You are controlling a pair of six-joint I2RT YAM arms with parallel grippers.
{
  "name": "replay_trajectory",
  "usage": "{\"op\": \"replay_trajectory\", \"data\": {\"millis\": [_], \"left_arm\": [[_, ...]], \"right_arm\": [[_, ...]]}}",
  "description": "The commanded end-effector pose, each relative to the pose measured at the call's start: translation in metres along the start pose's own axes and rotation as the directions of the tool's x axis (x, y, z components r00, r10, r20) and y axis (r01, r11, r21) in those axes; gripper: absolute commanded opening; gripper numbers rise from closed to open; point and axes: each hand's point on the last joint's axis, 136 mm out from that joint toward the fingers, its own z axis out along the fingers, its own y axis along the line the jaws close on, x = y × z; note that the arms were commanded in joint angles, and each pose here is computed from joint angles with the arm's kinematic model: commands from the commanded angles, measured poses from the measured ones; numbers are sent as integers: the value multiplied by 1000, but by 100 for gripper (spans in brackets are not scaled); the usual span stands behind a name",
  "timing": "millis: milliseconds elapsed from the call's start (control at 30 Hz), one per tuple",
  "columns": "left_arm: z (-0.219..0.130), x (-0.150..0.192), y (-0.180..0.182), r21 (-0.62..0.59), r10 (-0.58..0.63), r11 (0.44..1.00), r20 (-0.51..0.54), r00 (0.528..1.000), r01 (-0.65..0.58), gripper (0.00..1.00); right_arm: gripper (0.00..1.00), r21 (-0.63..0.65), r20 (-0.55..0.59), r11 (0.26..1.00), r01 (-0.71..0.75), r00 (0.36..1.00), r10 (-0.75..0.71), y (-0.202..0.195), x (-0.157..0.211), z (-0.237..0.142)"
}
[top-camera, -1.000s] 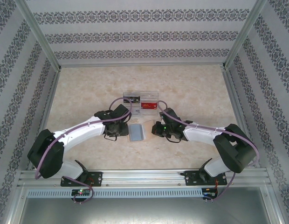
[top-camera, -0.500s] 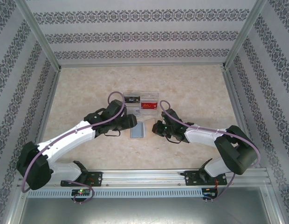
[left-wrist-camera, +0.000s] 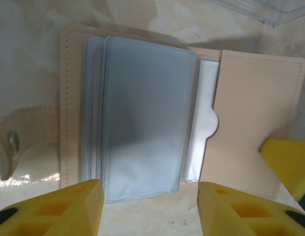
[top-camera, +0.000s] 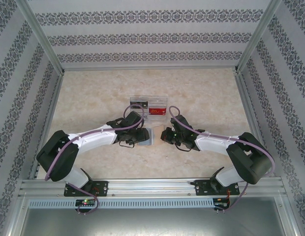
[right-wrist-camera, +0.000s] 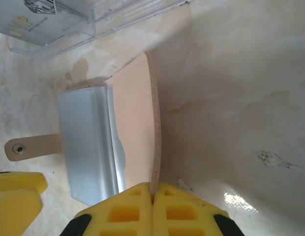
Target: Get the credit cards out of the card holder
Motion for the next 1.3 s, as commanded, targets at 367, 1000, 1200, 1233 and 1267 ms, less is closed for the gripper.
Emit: {"op": "replay_trajectory", "data": {"millis": [367, 1000, 1200, 1233, 1267], "left_arm": [[19, 6, 5, -25, -8, 1000, -25, 1000, 7, 52], [13, 1, -38, 167, 44, 985, -25, 999, -39, 67], [2, -2, -36, 138, 70, 988, -9, 997, -68, 90], [1, -3, -36, 138, 74, 988, -7, 997, -72, 95], [0, -2, -35, 133, 76, 988, -8, 997, -74, 100]], "right_arm": [[0, -6, 14, 1000, 5, 1000, -5, 4, -4, -2], [0, -1, 4, 1000, 9, 1000, -9, 4, -5, 1], [0, 1, 6, 1000, 8, 1000, -8, 3, -6, 1], [0, 2, 6, 1000, 7, 1000, -7, 3, -6, 1], [0, 1, 5, 1000, 7, 1000, -7, 3, -6, 1]]}}
